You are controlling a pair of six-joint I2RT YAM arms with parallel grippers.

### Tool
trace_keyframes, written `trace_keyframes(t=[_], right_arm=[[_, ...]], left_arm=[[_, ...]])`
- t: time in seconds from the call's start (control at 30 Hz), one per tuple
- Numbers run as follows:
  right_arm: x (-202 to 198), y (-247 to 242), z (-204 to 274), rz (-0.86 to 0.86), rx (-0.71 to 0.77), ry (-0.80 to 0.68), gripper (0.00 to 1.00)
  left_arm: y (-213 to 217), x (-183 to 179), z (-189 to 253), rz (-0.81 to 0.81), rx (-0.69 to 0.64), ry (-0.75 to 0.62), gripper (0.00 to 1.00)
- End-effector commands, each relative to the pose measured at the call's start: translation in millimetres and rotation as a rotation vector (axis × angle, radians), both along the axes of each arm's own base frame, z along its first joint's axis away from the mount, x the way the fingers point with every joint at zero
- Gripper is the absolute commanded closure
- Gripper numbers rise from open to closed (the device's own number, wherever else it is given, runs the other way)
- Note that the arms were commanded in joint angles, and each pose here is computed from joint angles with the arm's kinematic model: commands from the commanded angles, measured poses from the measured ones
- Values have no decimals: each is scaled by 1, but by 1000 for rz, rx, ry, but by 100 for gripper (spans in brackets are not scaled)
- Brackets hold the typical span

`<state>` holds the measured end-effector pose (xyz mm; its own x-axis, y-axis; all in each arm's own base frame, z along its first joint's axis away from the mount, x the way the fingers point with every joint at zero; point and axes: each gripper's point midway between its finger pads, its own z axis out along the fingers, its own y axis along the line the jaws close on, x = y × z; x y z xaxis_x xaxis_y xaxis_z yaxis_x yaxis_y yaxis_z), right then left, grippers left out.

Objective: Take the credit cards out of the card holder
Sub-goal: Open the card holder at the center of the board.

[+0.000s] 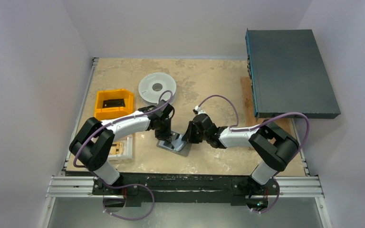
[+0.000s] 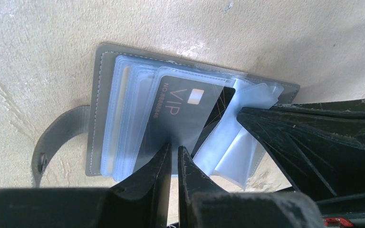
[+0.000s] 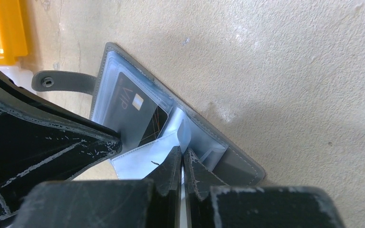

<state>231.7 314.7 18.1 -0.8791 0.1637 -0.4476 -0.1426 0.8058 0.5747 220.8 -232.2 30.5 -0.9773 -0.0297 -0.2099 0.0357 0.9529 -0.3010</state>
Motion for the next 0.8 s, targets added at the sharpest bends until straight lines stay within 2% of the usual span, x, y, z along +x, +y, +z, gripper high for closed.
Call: trace_keyframes(t=[0.0,0.23,0.4,0.67,0.77], right_arm=[[-22,-34,-46,-2,-155,97,100],[-21,-31,-45,10,-142,88,100],[-16,-25,-36,17,-126,68,99],[1,-12,4,18,-86,-2,86],[6,-13,19,9,-80,-21,78]], left_arm=[[0,6,1,-9,8,-17,92],[-8,3,6,-51,-12,-16,100],[-21,1,20,-89,-50,-33,100],[-42,-6,27,-136,-113,-21,100],[-48,-9,27,-141,-143,-10,100]])
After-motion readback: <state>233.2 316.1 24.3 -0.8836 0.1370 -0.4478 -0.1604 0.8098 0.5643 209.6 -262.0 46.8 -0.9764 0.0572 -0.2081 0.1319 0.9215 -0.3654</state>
